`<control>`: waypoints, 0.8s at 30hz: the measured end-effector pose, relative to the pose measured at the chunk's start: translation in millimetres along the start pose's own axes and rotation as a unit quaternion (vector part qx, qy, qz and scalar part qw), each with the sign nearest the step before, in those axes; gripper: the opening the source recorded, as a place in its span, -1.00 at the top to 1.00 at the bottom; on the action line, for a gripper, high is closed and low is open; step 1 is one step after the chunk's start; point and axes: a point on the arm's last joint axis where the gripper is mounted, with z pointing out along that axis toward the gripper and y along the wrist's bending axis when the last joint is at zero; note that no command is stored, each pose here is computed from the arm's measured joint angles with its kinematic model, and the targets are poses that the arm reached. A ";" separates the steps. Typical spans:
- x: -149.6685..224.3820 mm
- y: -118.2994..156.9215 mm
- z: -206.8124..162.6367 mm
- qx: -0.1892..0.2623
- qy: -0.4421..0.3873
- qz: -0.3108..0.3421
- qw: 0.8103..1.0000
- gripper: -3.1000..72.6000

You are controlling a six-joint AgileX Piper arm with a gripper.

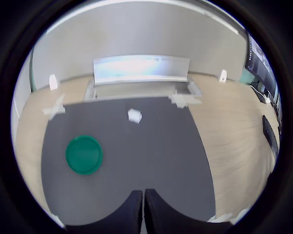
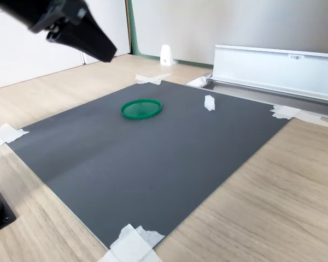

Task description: Grasp a white terminal and put it on the green lid.

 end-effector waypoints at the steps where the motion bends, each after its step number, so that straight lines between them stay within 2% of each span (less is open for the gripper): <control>1: -6.1 -0.3 5.6 0.001 0.020 -0.011 1.000 0.94; 7: -33.6 -0.2 49.1 -0.006 0.129 -0.077 0.989 0.94; 15: -59.0 1.9 103.1 -0.029 0.212 -0.138 0.967 0.92; 19: -75.9 2.4 125.0 -0.041 0.238 -0.169 0.956 0.75; 24: -94.4 2.8 151.4 -0.069 0.259 -0.259 0.928 0.35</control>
